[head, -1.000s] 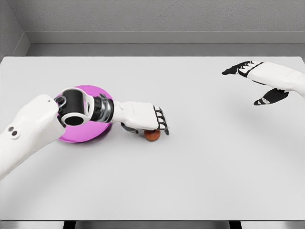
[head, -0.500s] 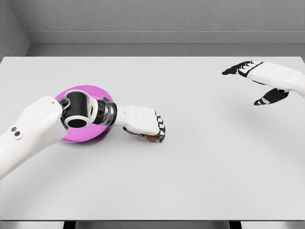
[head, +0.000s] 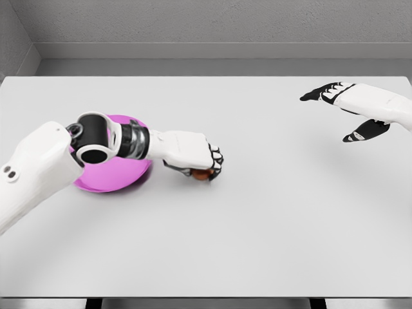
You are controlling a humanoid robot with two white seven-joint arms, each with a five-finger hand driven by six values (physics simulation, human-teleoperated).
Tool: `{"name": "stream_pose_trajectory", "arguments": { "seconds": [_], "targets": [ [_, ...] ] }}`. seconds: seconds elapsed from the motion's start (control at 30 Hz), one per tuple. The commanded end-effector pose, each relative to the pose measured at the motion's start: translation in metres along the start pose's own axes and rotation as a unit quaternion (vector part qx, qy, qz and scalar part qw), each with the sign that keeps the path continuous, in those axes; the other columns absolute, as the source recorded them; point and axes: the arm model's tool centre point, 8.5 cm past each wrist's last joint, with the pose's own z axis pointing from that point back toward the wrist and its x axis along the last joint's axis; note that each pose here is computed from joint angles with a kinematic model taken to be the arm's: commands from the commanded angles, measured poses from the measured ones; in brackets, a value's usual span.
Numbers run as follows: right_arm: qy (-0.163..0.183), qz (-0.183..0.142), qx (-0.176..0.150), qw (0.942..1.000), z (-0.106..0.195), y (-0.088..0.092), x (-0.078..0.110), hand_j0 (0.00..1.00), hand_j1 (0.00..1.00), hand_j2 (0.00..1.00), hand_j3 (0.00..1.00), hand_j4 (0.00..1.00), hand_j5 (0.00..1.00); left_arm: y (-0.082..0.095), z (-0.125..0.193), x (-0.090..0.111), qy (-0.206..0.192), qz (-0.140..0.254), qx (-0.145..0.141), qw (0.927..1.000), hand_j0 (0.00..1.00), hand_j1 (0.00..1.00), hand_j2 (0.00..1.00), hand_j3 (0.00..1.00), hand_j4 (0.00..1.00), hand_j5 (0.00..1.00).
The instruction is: Put the apple on the plate with both arms
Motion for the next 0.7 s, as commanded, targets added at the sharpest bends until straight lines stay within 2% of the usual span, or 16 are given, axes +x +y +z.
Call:
{"name": "stream_pose_trajectory", "arguments": {
  "seconds": [0.0, 0.07, 0.13, 0.27, 0.33, 0.4, 0.5, 0.53, 0.67],
  "targets": [
    [0.000, -0.002, -0.001, 1.0000, 0.000, 0.000, 0.000, 1.00, 1.00, 1.00, 1.00, 1.00, 1.00, 0.017, 0.023, -0.012, 0.017, 0.016, 0.042, 0.9989, 0.16, 0.16, 0.16, 0.16, 0.16, 0.16],
    [0.000, -0.002, -0.001, 1.0000, 0.000, 0.000, 0.000, 1.00, 1.00, 1.00, 1.00, 1.00, 1.00, 0.020, 0.042, -0.019, 0.025, 0.024, 0.053, 0.9980, 0.16, 0.16, 0.16, 0.16, 0.16, 0.16],
    [0.000, -0.003, -0.001, 1.0000, 0.000, 0.000, 0.000, 1.00, 1.00, 1.00, 1.00, 1.00, 1.00, 0.018, 0.062, -0.022, 0.037, 0.022, 0.050, 0.9978, 0.16, 0.16, 0.16, 0.16, 0.16, 0.16],
    [-0.001, -0.003, 0.001, 1.0000, 0.000, 0.002, 0.001, 1.00, 1.00, 1.00, 1.00, 1.00, 1.00, 0.005, 0.120, -0.037, 0.084, 0.036, 0.038, 0.9951, 0.16, 0.16, 0.16, 0.16, 0.16, 0.16],
    [-0.001, -0.003, 0.001, 1.0000, 0.000, 0.002, 0.001, 1.00, 1.00, 1.00, 1.00, 1.00, 1.00, -0.007, 0.138, -0.040, 0.100, 0.047, 0.025, 0.9936, 0.16, 0.16, 0.16, 0.16, 0.16, 0.16],
    [-0.001, -0.004, 0.001, 1.0000, 0.000, 0.002, 0.000, 1.00, 1.00, 1.00, 1.00, 1.00, 1.00, -0.008, 0.146, -0.047, 0.117, 0.048, 0.027, 0.9917, 0.16, 0.16, 0.16, 0.16, 0.16, 0.16],
    [0.000, -0.005, 0.001, 1.0000, 0.000, 0.002, 0.000, 1.00, 1.00, 1.00, 1.00, 1.00, 1.00, -0.034, 0.146, -0.054, 0.134, 0.069, 0.002, 0.9886, 0.17, 0.17, 0.17, 0.17, 0.17, 0.17],
    [0.000, -0.005, 0.001, 1.0000, 0.000, 0.002, 0.000, 1.00, 1.00, 1.00, 1.00, 1.00, 1.00, -0.040, 0.147, -0.054, 0.142, 0.062, -0.012, 0.9879, 0.17, 0.17, 0.17, 0.17, 0.17, 0.17],
    [0.000, -0.004, 0.000, 1.0000, 0.000, 0.002, 0.000, 1.00, 1.00, 1.00, 1.00, 1.00, 1.00, -0.057, 0.148, -0.061, 0.153, 0.086, -0.023, 0.9843, 0.21, 0.21, 0.21, 0.21, 0.21, 0.21]
  ]
}}
